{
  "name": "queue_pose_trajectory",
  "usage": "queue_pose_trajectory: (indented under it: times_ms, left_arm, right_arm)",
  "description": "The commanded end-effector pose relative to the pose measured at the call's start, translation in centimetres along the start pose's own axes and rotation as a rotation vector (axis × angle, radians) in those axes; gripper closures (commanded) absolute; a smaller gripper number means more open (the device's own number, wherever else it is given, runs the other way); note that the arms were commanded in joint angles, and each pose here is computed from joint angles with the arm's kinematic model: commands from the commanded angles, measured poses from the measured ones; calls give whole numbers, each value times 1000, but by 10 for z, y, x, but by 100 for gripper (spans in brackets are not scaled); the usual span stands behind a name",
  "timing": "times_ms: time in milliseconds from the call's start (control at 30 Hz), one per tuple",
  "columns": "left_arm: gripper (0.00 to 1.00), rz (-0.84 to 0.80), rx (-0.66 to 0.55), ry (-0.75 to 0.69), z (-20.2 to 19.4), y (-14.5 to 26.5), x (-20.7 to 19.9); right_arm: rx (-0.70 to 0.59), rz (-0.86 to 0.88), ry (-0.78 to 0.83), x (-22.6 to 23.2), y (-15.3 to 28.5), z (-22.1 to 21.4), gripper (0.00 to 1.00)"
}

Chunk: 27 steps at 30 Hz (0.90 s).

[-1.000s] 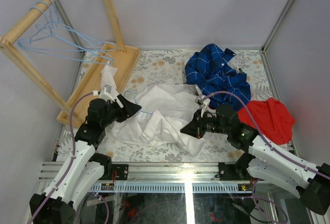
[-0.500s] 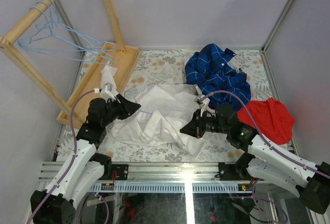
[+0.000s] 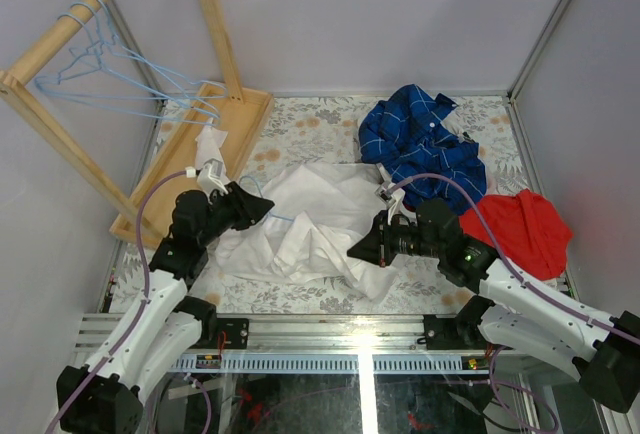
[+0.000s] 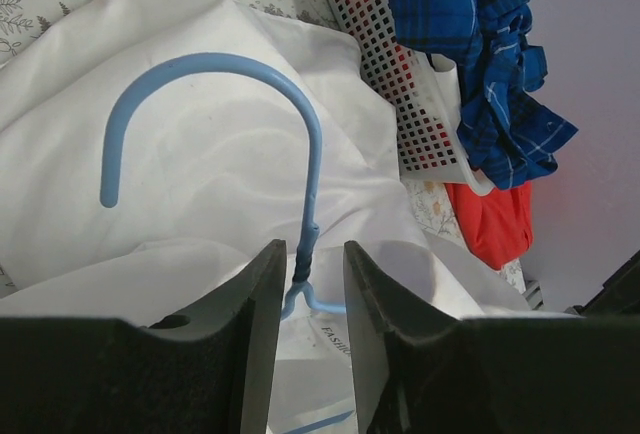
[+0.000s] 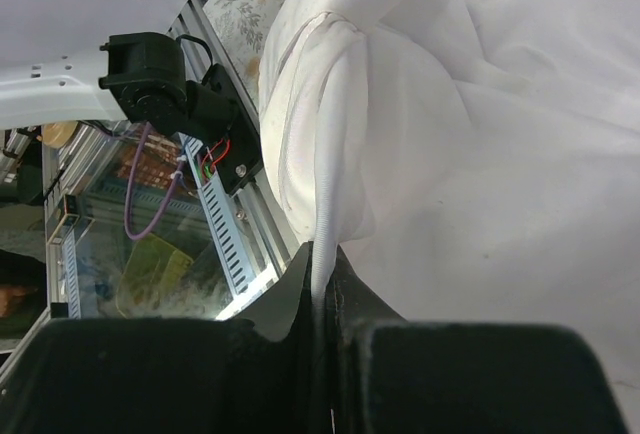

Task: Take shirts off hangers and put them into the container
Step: Remove the shirt from the hanger.

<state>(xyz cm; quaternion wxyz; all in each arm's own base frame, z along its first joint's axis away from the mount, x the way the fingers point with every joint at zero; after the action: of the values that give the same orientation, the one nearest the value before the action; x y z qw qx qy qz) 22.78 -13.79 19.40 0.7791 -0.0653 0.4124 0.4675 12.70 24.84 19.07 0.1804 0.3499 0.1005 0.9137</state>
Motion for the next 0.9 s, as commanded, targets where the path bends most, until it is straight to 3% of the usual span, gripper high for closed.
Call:
queue_pose_trajectory:
  times_ms: [0,133,267,333,433,500,600,867]
  left_arm:
    - [74,-10,-35,-57,3,-5,-1]
    - [83,9,-45,-69,3,-5,1]
    - [99,13,-73,-86,8,-1,-2]
    - [100,16,-94,-95,12,3,-4]
    - [100,11,-118,-114,19,11,-11]
    - [100,19,-131,-130,22,17,-13]
    - [100,63,-140,-165,27,28,-12]
    - [100,142,-142,-291,30,44,-3]
  right_arm:
    - [-39,82,30,22,2,20,100]
    - [-35,85,26,23,2,20,100]
    - [-43,85,30,24,3,22,99]
    - [-57,83,40,25,5,24,87]
    - [-79,69,65,26,9,29,59]
    - [-92,54,76,26,12,32,50]
    - [-109,23,100,26,17,38,41]
    - [-158,-60,322,32,30,77,34]
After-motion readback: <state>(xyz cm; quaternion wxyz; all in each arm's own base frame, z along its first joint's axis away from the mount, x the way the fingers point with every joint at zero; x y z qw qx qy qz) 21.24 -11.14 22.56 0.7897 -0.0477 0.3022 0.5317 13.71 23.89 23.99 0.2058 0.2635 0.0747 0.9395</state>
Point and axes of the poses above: each gripper's point midway between its finger pads, its own y axis back along the fingers, its own x axis along the line the jaws close on, z = x × y, the point moved 3 cm from there along y, back along the fingers
